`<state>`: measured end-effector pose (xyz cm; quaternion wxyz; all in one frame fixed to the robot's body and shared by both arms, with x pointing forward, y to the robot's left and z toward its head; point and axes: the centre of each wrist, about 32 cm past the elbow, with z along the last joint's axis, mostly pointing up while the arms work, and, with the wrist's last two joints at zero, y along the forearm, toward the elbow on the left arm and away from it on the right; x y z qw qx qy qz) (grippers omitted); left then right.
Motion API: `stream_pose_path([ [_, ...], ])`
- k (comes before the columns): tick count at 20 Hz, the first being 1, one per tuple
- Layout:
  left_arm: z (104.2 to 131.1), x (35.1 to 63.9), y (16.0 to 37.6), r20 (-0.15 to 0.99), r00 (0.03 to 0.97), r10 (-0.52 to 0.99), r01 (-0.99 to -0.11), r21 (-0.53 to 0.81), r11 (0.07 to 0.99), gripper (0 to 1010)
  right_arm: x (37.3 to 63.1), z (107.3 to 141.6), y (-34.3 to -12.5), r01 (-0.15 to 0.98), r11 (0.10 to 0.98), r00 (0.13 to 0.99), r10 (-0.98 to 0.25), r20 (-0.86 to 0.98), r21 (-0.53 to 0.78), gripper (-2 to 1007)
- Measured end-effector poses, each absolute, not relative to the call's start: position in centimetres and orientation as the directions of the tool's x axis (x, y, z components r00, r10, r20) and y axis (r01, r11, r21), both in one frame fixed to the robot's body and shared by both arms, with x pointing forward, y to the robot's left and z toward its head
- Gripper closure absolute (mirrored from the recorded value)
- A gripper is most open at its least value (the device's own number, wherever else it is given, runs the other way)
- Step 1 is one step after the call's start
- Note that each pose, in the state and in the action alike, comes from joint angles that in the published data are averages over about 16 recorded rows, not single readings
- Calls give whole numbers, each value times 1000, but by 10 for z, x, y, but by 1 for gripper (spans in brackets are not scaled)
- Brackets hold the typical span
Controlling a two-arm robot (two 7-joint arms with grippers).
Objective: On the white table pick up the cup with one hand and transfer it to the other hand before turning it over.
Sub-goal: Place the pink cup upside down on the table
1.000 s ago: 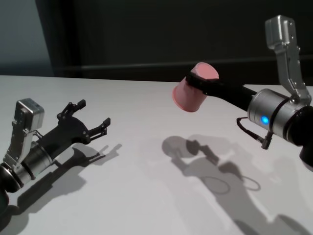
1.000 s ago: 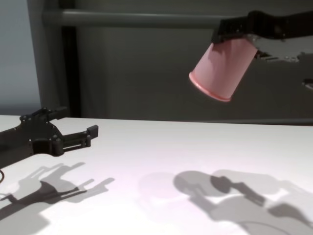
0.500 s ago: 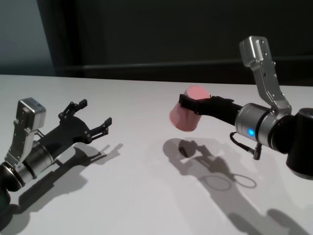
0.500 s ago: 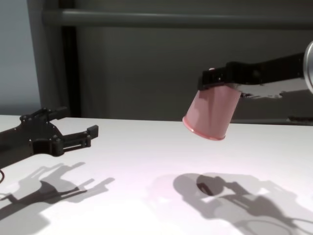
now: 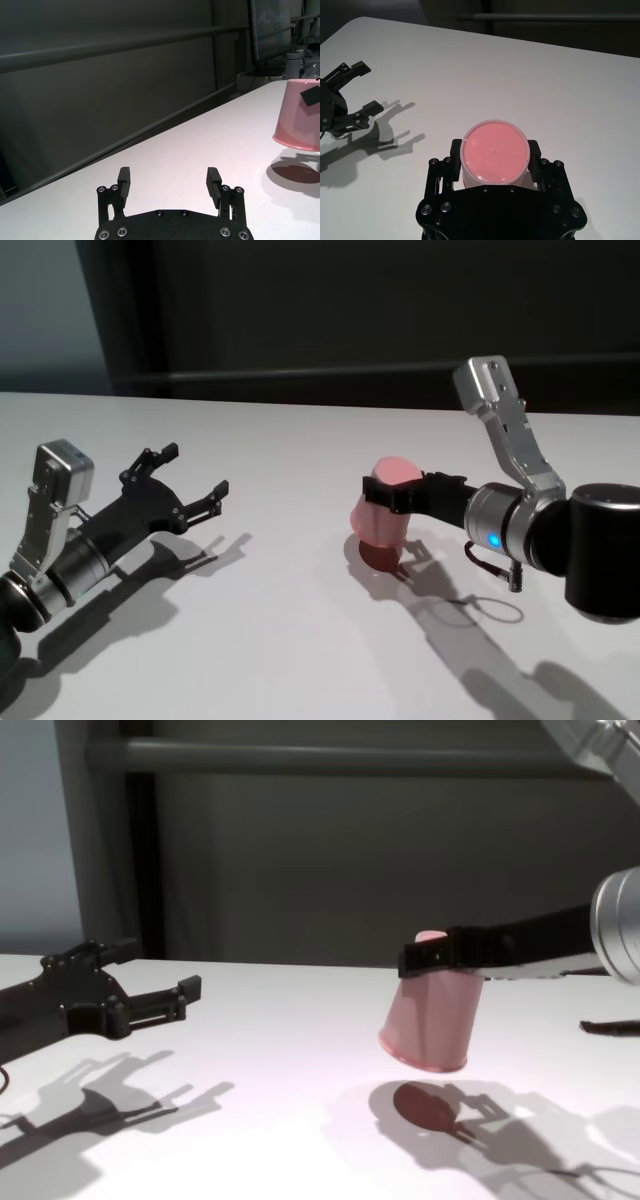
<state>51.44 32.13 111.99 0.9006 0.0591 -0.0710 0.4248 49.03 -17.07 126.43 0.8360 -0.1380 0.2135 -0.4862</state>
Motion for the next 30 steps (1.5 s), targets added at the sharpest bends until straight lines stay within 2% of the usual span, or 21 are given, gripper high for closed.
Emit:
stream_pose_path([
  [13,1120,514,321,178,629,757,-773,46,632,9,492,1243,-169,736,447,436,-887,-150,-508,253],
  [30,1120,514,321,178,629,757,-773,46,632,9,492,1241,-169,734,447,432,-888,-156,-512,253],
])
